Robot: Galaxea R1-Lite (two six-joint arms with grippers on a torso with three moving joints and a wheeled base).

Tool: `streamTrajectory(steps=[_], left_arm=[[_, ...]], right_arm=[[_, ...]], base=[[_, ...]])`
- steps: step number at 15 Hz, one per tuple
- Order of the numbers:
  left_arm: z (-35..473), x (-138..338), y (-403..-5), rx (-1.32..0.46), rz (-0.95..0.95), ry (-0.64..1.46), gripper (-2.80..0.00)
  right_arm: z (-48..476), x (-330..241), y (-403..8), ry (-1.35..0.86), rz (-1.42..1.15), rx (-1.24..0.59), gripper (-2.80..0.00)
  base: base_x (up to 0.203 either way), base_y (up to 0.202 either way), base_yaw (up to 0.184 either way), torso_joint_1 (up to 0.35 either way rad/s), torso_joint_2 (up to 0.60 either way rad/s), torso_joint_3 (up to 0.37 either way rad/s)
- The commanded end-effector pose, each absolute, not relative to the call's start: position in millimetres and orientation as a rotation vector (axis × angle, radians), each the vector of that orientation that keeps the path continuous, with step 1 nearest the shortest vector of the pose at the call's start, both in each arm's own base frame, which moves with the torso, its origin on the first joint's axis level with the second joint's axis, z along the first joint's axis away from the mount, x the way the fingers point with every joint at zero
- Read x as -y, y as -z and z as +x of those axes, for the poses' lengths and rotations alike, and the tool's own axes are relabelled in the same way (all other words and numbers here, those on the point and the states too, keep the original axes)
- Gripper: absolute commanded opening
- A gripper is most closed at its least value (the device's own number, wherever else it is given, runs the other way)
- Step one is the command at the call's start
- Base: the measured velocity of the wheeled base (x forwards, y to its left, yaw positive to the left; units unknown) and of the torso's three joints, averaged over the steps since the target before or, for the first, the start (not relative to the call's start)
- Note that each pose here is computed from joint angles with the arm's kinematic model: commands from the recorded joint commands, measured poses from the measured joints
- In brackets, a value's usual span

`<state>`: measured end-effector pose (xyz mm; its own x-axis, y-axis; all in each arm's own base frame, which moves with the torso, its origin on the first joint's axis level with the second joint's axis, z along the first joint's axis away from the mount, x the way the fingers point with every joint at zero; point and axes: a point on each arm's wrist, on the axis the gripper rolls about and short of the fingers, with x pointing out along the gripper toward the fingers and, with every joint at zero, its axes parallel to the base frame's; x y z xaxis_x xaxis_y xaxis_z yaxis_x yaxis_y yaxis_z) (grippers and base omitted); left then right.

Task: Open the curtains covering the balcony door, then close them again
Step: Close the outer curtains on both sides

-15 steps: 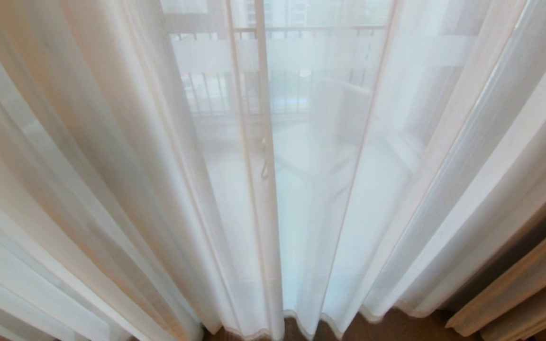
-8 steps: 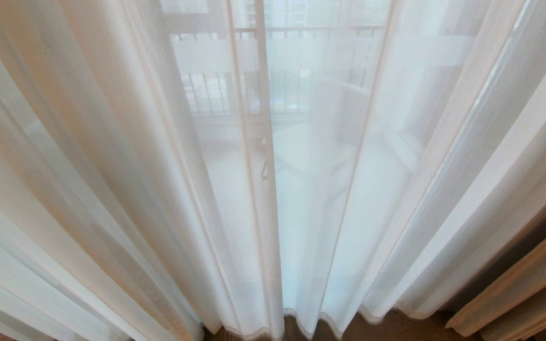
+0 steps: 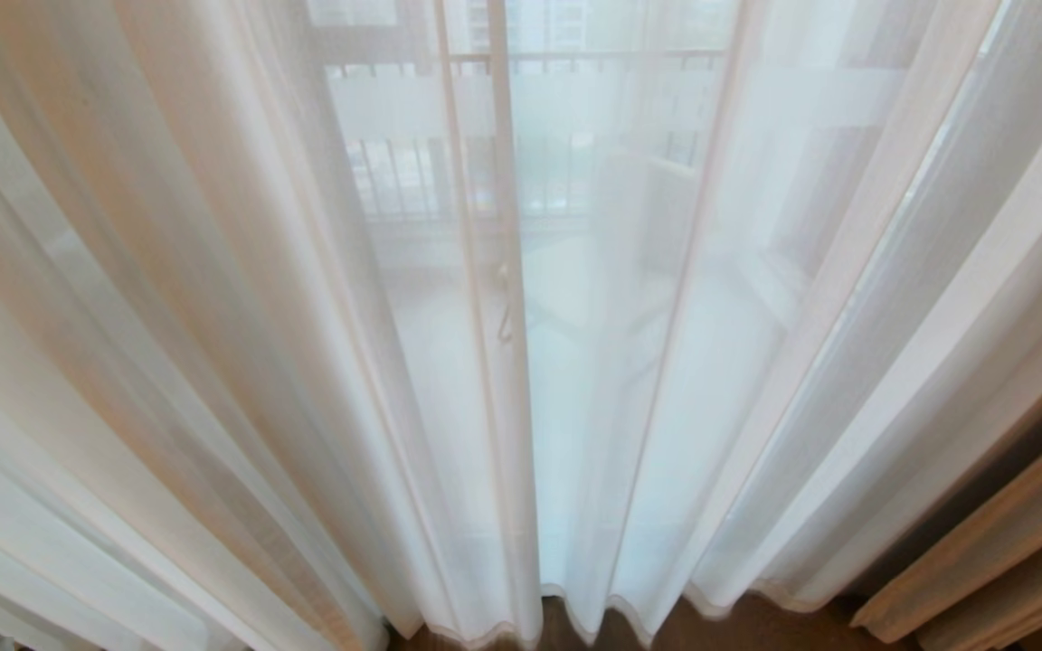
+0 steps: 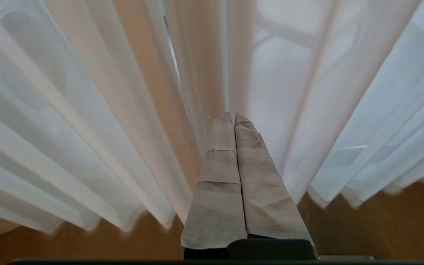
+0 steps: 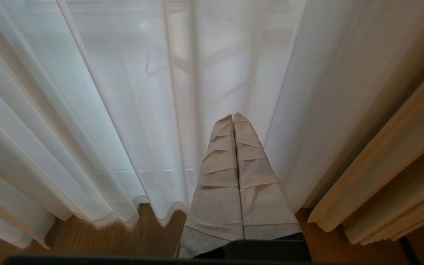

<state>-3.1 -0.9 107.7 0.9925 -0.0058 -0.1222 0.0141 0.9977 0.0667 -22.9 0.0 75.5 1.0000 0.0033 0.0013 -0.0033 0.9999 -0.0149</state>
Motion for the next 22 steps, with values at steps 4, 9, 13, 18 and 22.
streamTrajectory(steps=[4,9,13,18,22], left_arm=[[-5.8,0.9,-78.9,-0.216,0.063,0.013,-2.8],[-9.4,0.8,-78.7,-0.168,0.056,0.016,-2.8],[-22.8,0.4,-75.6,0.002,0.011,0.02,-2.8],[-22.8,0.4,-75.6,0.002,0.009,0.02,-2.8],[-22.8,0.4,-75.6,0.002,0.012,0.02,-2.8]], right_arm=[[-22.8,0.0,-75.5,-0.005,-0.015,0.0,-2.8],[-22.8,0.0,-75.5,-0.005,-0.015,0.0,-2.8],[-22.8,0.0,-75.5,-0.005,-0.015,0.0,-2.8],[-22.8,0.0,-75.5,-0.005,-0.015,0.0,-2.8],[-22.8,0.0,-75.5,-0.004,-0.015,0.0,-2.8]], base=[[0.0,0.0,0.0,0.0,0.0,0.0],[0.0,0.0,0.0,0.0,0.0,0.0],[0.0,0.0,0.0,0.0,0.0,0.0],[0.0,0.0,0.0,0.0,0.0,0.0],[0.0,0.0,0.0,0.0,0.0,0.0]])
